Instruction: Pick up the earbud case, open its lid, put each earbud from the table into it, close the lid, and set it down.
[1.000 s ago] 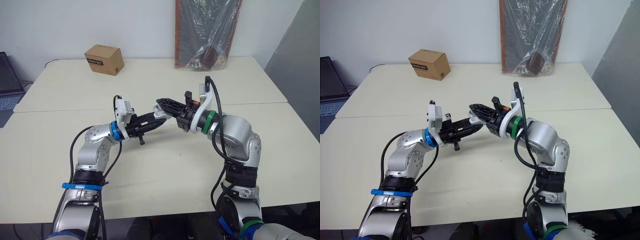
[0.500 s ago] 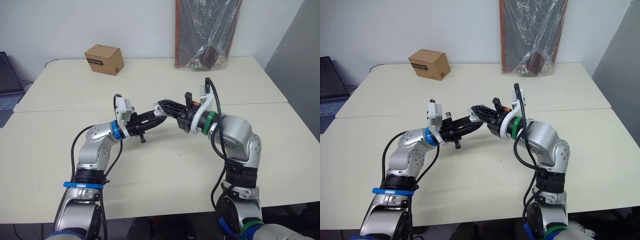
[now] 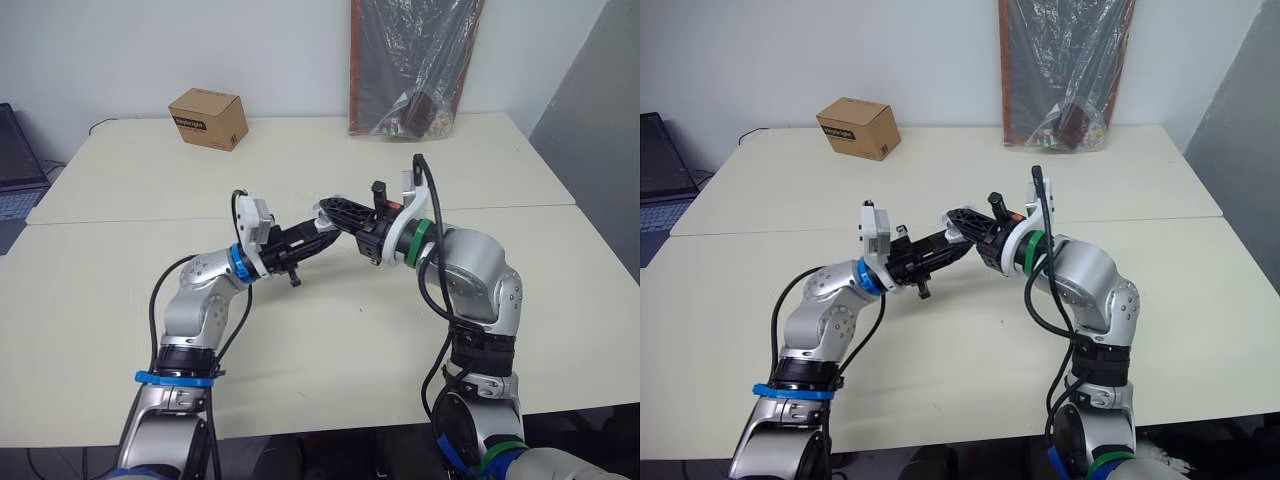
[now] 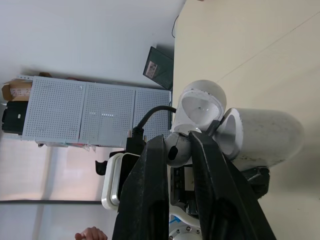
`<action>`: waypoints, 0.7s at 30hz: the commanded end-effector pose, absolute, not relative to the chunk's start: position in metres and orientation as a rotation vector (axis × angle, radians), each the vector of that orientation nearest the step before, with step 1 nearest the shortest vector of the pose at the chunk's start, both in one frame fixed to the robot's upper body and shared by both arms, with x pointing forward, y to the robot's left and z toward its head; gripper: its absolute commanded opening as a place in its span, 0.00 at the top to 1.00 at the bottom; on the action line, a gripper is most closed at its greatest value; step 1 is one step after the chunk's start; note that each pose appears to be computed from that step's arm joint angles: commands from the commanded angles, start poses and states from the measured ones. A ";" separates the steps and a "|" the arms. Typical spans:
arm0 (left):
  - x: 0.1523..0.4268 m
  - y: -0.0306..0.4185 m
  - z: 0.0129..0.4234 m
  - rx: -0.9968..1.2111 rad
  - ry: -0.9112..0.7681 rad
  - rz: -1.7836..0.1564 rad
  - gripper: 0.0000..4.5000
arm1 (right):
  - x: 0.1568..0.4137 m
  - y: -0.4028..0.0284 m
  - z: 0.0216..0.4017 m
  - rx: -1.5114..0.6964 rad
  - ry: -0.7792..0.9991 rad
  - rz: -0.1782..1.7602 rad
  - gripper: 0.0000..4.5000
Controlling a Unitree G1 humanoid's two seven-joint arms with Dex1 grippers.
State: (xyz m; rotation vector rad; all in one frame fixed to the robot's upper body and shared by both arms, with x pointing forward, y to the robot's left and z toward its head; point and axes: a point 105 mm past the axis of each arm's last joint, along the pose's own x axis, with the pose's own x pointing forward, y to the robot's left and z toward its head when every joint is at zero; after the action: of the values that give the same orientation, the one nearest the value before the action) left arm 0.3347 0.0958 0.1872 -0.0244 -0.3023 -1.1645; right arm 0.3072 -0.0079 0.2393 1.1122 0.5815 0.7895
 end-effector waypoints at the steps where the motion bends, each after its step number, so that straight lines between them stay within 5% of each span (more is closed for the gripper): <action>1: 0.328 0.091 0.213 -0.004 -0.422 -1.144 0.81 | 0.298 0.002 0.254 1.159 0.565 0.848 0.93; 21: 0.325 0.079 0.224 0.008 -0.504 -1.012 0.81 | 0.299 -0.006 0.243 1.089 0.586 0.745 0.93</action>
State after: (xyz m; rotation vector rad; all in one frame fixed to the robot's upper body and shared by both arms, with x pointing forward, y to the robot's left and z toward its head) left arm 0.3354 0.0829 0.1936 -0.0180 -0.3670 -1.0087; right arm 0.3067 -0.0127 0.2454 1.1291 0.5648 0.7177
